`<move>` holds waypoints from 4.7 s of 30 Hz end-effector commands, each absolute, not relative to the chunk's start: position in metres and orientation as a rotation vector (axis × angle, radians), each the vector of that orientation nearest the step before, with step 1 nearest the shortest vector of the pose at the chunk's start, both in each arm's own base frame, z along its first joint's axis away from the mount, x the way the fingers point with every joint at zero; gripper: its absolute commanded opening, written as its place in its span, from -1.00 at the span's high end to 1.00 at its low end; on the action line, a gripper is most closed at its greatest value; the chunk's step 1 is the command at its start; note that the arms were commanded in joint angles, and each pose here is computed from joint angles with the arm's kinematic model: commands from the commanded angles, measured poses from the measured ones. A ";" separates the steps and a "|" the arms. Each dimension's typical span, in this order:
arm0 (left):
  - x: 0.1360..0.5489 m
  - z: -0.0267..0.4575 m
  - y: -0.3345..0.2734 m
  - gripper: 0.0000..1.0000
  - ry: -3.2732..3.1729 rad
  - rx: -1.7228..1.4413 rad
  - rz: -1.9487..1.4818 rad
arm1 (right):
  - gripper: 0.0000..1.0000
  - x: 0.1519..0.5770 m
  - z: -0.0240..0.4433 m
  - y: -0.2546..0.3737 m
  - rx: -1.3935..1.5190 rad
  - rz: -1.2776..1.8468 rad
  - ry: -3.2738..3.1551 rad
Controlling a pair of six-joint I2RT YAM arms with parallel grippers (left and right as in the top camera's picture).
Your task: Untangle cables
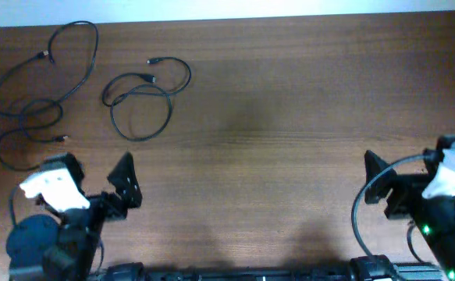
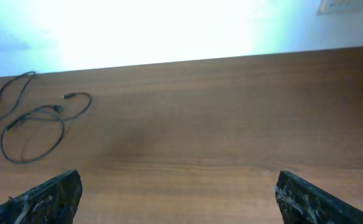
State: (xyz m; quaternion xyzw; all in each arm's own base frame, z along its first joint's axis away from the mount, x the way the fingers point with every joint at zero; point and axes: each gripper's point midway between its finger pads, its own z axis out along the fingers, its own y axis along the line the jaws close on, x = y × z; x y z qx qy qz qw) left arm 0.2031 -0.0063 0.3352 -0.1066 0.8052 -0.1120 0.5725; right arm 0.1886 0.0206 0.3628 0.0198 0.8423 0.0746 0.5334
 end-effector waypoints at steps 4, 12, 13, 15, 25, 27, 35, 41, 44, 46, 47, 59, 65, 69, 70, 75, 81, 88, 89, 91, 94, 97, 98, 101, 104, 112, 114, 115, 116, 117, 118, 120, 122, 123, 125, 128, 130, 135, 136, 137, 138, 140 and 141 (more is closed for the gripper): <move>0.187 0.322 -0.007 -0.97 1.940 -0.249 -0.245 | -0.97 0.137 0.374 0.013 0.046 0.157 1.950; 0.178 0.309 -0.016 -0.97 2.000 -0.227 -0.296 | -0.97 0.079 0.367 0.008 0.047 0.156 1.945; 0.178 0.308 -0.016 -0.97 2.005 -0.222 -0.292 | -0.97 0.074 0.365 0.008 0.047 0.157 1.944; 0.176 0.304 -0.015 -0.97 2.022 -0.230 -0.278 | -0.97 0.062 0.361 0.006 0.049 0.154 1.933; 0.166 0.285 -0.017 -0.98 2.110 -0.247 -0.290 | -0.97 0.061 0.369 -0.001 0.077 0.118 1.872; 0.163 0.281 -0.017 -0.97 2.128 -0.251 -0.290 | -0.97 0.061 0.369 -0.001 0.078 0.118 1.871; 0.143 0.253 -0.019 -0.98 2.266 -0.286 -0.293 | -0.97 0.064 0.381 -0.003 0.085 0.110 1.823; 0.119 0.229 -0.021 -0.97 2.403 -0.322 -0.295 | -0.97 0.068 0.398 -0.006 0.097 0.104 1.748; 0.107 0.219 -0.022 -0.98 2.466 -0.339 -0.296 | -0.97 0.080 0.423 0.000 0.074 0.138 1.642; 0.100 0.214 -0.023 -0.97 2.499 -0.348 -0.296 | -0.97 0.095 0.428 0.001 0.076 0.139 1.604; 0.098 0.213 -0.023 -0.97 2.509 -0.350 -0.296 | -0.97 0.102 0.427 0.001 0.076 0.140 1.596; 0.093 0.209 -0.023 -0.98 2.536 -0.358 -0.296 | -0.97 0.227 0.304 0.015 0.066 0.146 1.679; 0.093 0.209 -0.023 -0.97 2.536 -0.358 -0.296 | -0.97 0.231 0.259 0.015 0.064 0.151 1.651; 0.093 0.209 -0.023 -0.98 2.536 -0.358 -0.296 | -0.97 0.218 0.265 0.002 0.109 0.109 1.566; 0.093 0.209 -0.023 -0.98 2.536 -0.358 -0.296 | -0.97 0.216 0.265 -0.001 0.117 0.100 1.555; 0.093 0.209 -0.023 -0.97 2.536 -0.358 -0.296 | -0.97 0.219 0.248 -0.013 0.159 0.057 1.536; 0.093 0.209 -0.023 -0.97 2.536 -0.358 -0.296 | -0.97 0.235 0.224 -0.010 0.139 0.076 1.505; 0.093 0.209 -0.023 -0.97 2.536 -0.358 -0.296 | -0.97 0.245 0.189 -0.010 0.140 0.076 1.531; 0.093 0.209 -0.023 -0.97 2.536 -0.358 -0.296 | -0.97 0.246 0.183 -0.010 0.141 0.075 1.544; 0.093 0.209 -0.023 -0.97 2.536 -0.358 -0.296 | -0.97 0.246 0.172 -0.011 0.149 0.068 1.577; 0.093 0.209 -0.023 -0.97 2.536 -0.358 -0.296 | -0.97 0.246 0.164 -0.012 0.135 0.045 1.612; 0.093 0.209 -0.023 -0.97 2.536 -0.358 -0.296 | -0.97 0.246 0.155 -0.011 0.130 0.042 1.646; 0.093 0.209 -0.023 -0.98 2.536 -0.358 -0.296 | -0.97 0.246 0.155 -0.012 0.131 0.041 1.646; 0.093 0.209 -0.023 -0.97 2.536 -0.358 -0.296 | -0.97 0.246 0.155 -0.011 0.131 0.041 1.646; 0.093 0.209 -0.023 -0.97 2.536 -0.358 -0.296 | -0.97 0.246 0.155 -0.011 0.127 0.045 1.646; 0.093 0.209 -0.023 -0.97 2.536 -0.358 -0.296 | -0.97 0.246 0.155 -0.014 0.132 0.030 1.646; 0.093 0.209 -0.023 -0.97 2.536 -0.358 -0.296 | -0.97 0.246 0.155 -0.014 0.131 0.030 1.646; 0.093 0.209 -0.023 -0.97 2.536 -0.358 -0.296 | -0.97 0.246 0.155 -0.014 0.126 0.026 1.646; 0.093 0.209 -0.023 -0.98 2.536 -0.358 -0.296 | -0.97 0.246 0.155 -0.013 0.106 0.015 1.647; 0.093 0.209 -0.023 -0.97 2.536 -0.358 -0.296 | -0.97 0.246 0.155 -0.012 0.087 0.002 1.648; 0.093 0.209 -0.023 -0.98 2.536 -0.358 -0.296 | -0.98 0.246 0.155 -0.013 0.083 -0.004 1.649; 0.093 0.209 -0.023 -0.97 2.536 -0.358 -0.296 | -0.97 0.246 0.155 -0.012 0.047 -0.035 1.651; 0.093 0.209 -0.023 -0.97 2.536 -0.358 -0.296 | -0.97 0.246 0.155 -0.012 0.023 -0.057 1.651; 0.093 0.209 -0.023 -0.97 2.536 -0.358 -0.296 | -0.98 0.246 0.155 -0.012 0.023 -0.058 1.651; 0.093 0.209 -0.023 -0.97 2.536 -0.358 -0.296 | -0.97 0.246 0.155 -0.012 0.017 -0.063 1.651; 0.093 0.209 -0.023 -0.98 2.536 -0.358 -0.296 | -0.97 0.246 0.155 -0.012 0.030 -0.050 1.650; 0.093 0.209 -0.023 -0.97 2.536 -0.358 -0.296 | -0.97 0.246 0.155 -0.012 0.031 -0.051 1.650; 0.093 0.209 -0.023 -0.97 2.536 -0.358 -0.296 | -0.97 0.246 0.155 -0.012 0.030 -0.051 1.650; 0.093 0.209 -0.023 -0.97 2.536 -0.358 -0.296 | -0.97 0.246 0.155 -0.012 0.030 -0.051 1.650; 0.093 0.209 -0.023 -0.97 2.536 -0.358 -0.296 | -0.97 0.246 0.155 -0.012 0.030 -0.051 1.650; 0.093 0.209 -0.023 -0.98 2.536 -0.358 -0.296 | -0.97 0.246 0.155 -0.012 0.030 -0.051 1.650; 0.093 0.209 -0.023 -0.97 2.536 -0.358 -0.296 | -0.97 0.246 0.155 -0.012 0.030 -0.051 1.650; 0.093 0.209 -0.023 -0.97 2.536 -0.358 -0.296 | -0.98 0.246 0.155 -0.012 0.030 -0.051 1.650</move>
